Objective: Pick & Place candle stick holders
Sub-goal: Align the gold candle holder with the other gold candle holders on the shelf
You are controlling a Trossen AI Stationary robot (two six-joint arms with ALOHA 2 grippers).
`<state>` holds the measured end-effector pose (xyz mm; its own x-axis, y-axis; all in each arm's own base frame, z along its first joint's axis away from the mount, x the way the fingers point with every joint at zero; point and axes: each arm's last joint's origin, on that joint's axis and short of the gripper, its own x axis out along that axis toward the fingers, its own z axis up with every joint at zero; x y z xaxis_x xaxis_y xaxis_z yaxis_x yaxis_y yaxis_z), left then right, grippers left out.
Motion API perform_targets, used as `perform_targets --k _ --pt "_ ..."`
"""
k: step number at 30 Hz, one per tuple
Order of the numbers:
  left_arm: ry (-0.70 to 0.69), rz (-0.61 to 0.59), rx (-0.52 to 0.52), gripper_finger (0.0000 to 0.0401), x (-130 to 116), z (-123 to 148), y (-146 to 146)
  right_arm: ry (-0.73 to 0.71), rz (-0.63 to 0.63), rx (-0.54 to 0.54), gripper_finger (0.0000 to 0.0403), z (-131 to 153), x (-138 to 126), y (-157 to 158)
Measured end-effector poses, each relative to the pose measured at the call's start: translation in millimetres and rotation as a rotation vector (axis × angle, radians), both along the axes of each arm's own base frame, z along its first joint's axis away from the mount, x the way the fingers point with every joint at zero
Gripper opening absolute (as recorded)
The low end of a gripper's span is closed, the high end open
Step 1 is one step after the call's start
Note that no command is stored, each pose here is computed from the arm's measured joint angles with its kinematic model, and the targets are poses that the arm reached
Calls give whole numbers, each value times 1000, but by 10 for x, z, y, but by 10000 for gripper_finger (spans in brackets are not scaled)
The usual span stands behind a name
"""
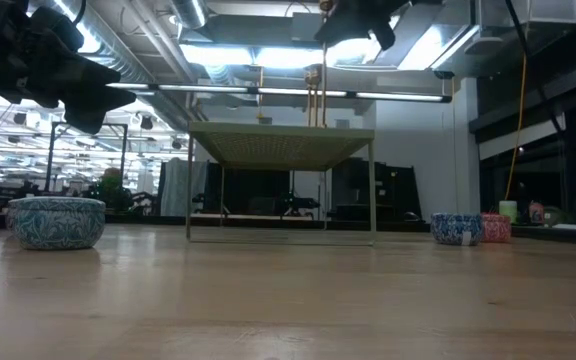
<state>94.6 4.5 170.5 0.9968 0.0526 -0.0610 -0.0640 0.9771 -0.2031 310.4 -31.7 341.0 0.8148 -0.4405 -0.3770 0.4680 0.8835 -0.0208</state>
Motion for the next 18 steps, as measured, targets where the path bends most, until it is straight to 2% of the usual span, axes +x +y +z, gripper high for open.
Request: perform_targets --k 7,18 --pt "0 0 0 200 0 0 0 3 -11 0 34 -6 0 -31" --pt "0 0 0 200 0 1 0 15 -2 7 106 2 -30 -25"
